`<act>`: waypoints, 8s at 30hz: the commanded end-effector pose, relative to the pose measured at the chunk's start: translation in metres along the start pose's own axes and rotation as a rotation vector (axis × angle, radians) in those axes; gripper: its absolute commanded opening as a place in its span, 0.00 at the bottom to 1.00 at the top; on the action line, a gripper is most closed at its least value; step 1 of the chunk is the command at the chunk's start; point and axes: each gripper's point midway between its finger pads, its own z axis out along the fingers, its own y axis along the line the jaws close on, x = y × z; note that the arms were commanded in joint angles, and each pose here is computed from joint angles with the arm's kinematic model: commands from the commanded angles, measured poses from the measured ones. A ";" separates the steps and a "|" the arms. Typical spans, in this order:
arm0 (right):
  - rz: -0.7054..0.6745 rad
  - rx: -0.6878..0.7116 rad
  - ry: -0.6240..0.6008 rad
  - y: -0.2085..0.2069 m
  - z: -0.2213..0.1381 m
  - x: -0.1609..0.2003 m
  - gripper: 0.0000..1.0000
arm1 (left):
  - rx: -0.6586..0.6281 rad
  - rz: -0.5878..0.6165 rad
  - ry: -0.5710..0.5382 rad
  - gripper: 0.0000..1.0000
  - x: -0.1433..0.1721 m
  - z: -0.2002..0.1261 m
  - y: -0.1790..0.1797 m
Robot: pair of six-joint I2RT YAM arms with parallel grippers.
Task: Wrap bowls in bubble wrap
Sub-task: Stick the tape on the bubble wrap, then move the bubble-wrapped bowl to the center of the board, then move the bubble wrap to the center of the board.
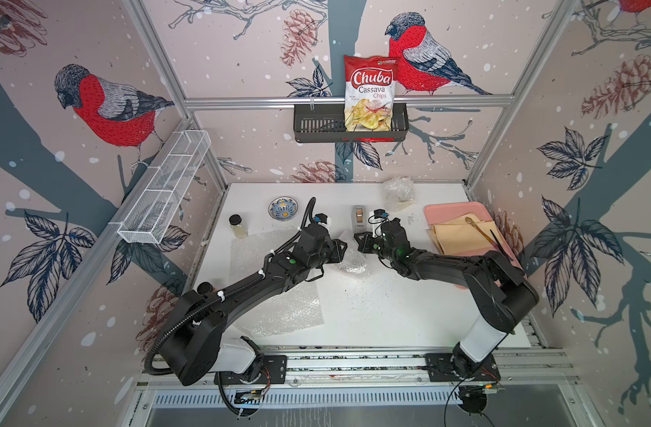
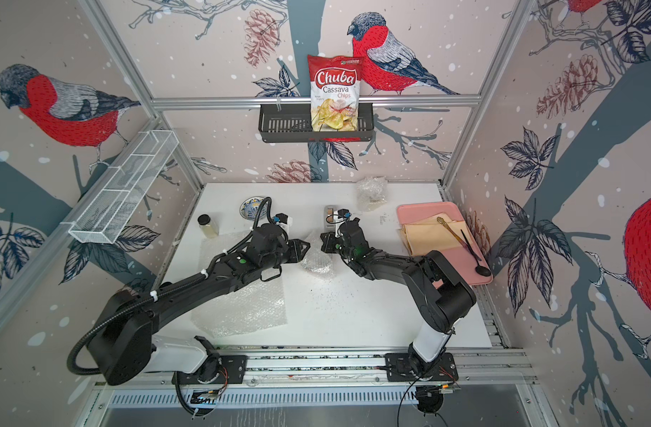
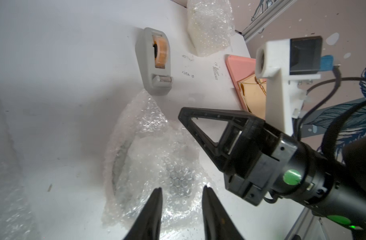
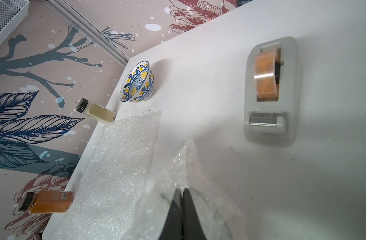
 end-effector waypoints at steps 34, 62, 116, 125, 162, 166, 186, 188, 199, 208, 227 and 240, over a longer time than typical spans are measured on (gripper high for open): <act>-0.005 0.018 -0.011 -0.006 -0.002 0.005 0.06 | 0.051 -0.069 0.078 0.12 0.018 0.096 0.009; 0.063 0.010 0.070 -0.037 0.021 0.014 0.10 | -0.035 -0.073 0.131 0.12 0.050 0.109 0.044; 0.061 -0.332 0.557 -0.032 0.006 0.111 0.34 | -0.053 -0.052 0.118 0.11 0.047 0.104 0.046; 0.087 -0.441 0.561 -0.013 -0.025 0.114 0.32 | -0.059 -0.048 0.116 0.11 0.047 0.103 0.047; 0.023 -0.174 0.360 -0.006 -0.032 0.057 0.64 | -0.218 -0.030 -0.022 0.52 0.001 0.015 0.064; 0.005 -0.070 0.379 -0.018 -0.011 0.056 0.65 | -0.233 -0.077 -0.013 0.52 0.015 0.010 0.086; 0.016 -0.009 0.399 -0.017 0.035 0.057 0.24 | -0.396 -0.150 -0.060 0.50 0.014 -0.019 0.136; 0.025 -0.010 0.370 -0.014 0.043 0.041 0.24 | -0.411 -0.167 -0.073 0.50 0.014 -0.027 0.147; 0.041 0.082 0.217 -0.019 0.148 -0.060 0.24 | -0.442 -0.211 -0.099 0.49 0.024 -0.054 0.169; 0.045 0.053 0.148 -0.023 0.213 -0.079 0.27 | -0.454 -0.232 -0.093 0.49 0.043 -0.067 0.177; -0.093 0.066 0.094 0.008 0.147 -0.120 0.66 | -0.523 -0.204 0.086 0.69 0.078 -0.046 0.198; -0.167 0.090 0.054 0.018 0.055 -0.115 0.66 | -0.644 -0.033 0.272 0.64 0.111 0.008 0.170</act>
